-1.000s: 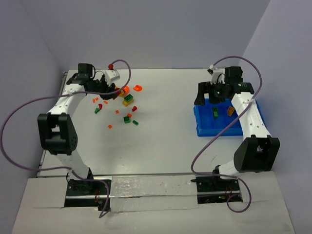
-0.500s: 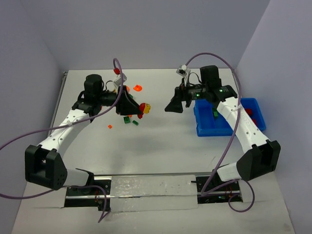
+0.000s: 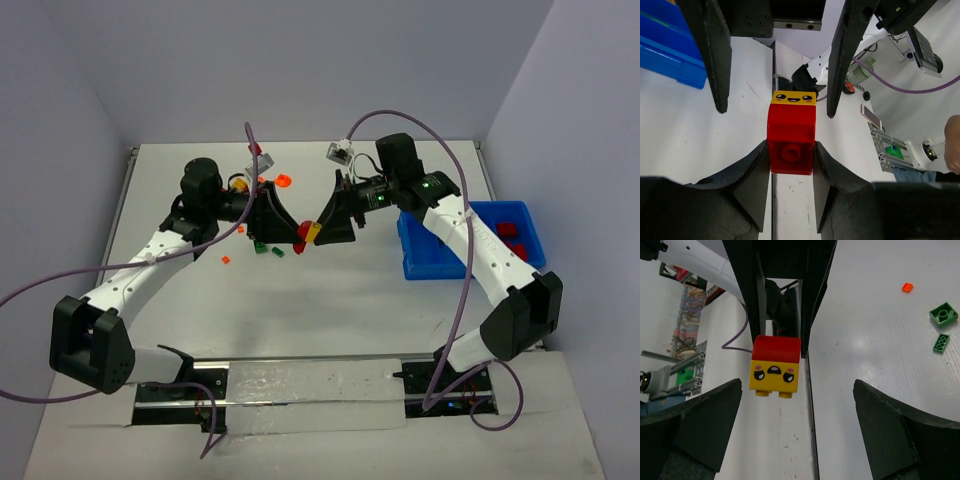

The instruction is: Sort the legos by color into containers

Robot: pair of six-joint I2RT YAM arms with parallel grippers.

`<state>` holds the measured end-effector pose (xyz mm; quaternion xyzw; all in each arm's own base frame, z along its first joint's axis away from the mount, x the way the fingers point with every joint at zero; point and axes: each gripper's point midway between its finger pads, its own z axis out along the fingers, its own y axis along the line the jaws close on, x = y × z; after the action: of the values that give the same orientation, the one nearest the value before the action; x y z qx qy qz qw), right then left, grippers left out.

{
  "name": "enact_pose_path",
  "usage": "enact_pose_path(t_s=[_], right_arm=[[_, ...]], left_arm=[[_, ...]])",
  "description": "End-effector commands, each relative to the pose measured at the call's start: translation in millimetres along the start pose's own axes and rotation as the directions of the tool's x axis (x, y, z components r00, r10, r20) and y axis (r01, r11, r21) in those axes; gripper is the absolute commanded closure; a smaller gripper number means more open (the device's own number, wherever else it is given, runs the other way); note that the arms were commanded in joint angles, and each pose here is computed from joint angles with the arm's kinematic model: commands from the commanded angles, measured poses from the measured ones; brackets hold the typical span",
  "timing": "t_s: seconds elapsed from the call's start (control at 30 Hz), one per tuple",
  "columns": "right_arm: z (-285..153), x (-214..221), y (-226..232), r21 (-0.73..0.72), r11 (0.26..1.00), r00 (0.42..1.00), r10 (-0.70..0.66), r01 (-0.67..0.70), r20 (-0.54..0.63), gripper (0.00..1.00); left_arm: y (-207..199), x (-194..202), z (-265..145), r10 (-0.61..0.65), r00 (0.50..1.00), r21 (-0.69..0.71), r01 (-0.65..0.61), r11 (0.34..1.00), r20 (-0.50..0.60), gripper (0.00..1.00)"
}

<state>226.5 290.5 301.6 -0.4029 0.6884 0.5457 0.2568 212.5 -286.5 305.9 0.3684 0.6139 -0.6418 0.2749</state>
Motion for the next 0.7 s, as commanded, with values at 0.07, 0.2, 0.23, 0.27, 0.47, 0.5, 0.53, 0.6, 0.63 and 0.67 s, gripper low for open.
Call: enact_pose_path(t_s=[0.07,0.2,0.23,0.27,0.47,0.5,0.53,0.6,0.63,0.67], right_arm=[[4.0,-19.0,16.2,-0.089,0.996,1.000,0.000,0.002,0.024,0.08],[5.1,-20.4,16.1,-0.100,0.995,1.000,0.006,-0.003,0.029,0.33],[5.1,-20.0,16.1,-0.099,0.995,1.000,0.006,-0.003,0.029,0.38],[5.0,-19.5,16.1,-0.098,0.995,1.000,0.005,-0.003,0.028,0.43],[-2.3,-10.3,14.9,-0.070,0.998,1.000,-0.005,0.007,0.031,0.73],[-5.9,-8.4,11.9,-0.058,0.998,0.999,0.000,0.002,0.035,0.79],[-11.9,-2.5,4.3,-0.036,0.999,0.999,0.008,-0.007,0.038,0.85],[-22.6,7.8,-6.4,-0.006,1.000,0.999,0.019,-0.018,0.039,0.88],[-27.6,12.3,-10.9,0.009,1.000,0.999,0.023,-0.023,0.036,0.89],[-33.0,20.3,-15.9,0.030,0.999,0.999,0.044,-0.045,0.023,0.90]], left_arm=[[-10.4,-8.2,4.1,0.059,0.998,0.021,-0.059,0.998,-0.005,1.00],[-5.9,-8.4,4.8,0.073,0.997,-0.001,-0.073,0.997,-0.006,1.00],[-3.9,-8.0,4.9,0.071,0.997,-0.009,-0.071,0.997,-0.007,1.00],[-2.2,-7.8,4.9,0.071,0.997,-0.016,-0.071,0.997,-0.008,1.00],[11.9,-9.6,0.8,0.073,0.997,-0.080,-0.072,0.994,0.003,1.00],[14.7,-11.3,-1.2,0.072,0.997,-0.092,-0.071,0.993,0.011,1.00],[18.1,-14.8,-5.1,0.074,0.997,-0.106,-0.071,0.992,0.024,1.00],[23.1,-22.1,-12.2,0.072,0.996,-0.124,-0.066,0.990,0.046,1.00],[25.6,-26.7,-16.3,0.070,0.996,-0.133,-0.062,0.989,0.058,1.00],[28.8,-32.0,-21.8,0.075,0.995,-0.144,-0.064,0.988,0.071,1.00]])
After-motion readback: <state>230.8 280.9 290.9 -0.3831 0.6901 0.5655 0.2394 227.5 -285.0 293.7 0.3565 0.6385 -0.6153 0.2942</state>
